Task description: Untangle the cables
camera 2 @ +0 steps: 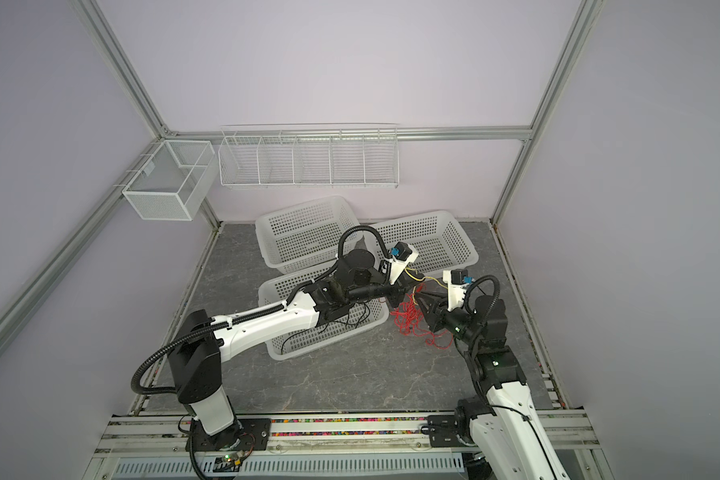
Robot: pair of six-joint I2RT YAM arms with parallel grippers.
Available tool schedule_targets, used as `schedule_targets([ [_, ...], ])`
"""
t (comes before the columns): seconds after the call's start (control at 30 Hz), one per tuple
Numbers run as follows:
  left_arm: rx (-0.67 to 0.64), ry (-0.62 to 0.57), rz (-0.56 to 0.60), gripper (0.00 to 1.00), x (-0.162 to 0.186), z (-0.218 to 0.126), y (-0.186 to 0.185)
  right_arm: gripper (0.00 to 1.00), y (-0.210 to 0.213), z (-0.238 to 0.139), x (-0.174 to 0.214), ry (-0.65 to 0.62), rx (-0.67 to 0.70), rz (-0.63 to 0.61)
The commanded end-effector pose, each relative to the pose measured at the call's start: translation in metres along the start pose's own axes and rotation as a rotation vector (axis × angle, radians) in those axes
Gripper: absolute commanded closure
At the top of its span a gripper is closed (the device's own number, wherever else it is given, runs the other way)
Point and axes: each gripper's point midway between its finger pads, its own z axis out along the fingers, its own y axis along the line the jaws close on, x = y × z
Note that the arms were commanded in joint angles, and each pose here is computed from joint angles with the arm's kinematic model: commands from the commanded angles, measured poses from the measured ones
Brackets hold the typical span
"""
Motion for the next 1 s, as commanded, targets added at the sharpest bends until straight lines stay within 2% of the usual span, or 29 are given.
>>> schedule_targets([
  [0.0, 0.031, -0.063, 0.017, 1.00, -0.024, 0.001, -0.006, 0.75, 0.010, 0.001, -0.007, -0.017, -0.051, -0.021],
  [0.23, 0.019, -0.070, 0.031, 1.00, -0.027, 0.000, -0.004, 0.84, 0.011, 0.004, -0.001, -0.004, -0.067, -0.005],
  [0.97, -0.034, -0.083, 0.060, 1.00, -0.031, -0.002, 0.004, 0.94, 0.015, 0.005, 0.010, 0.031, -0.098, 0.002],
])
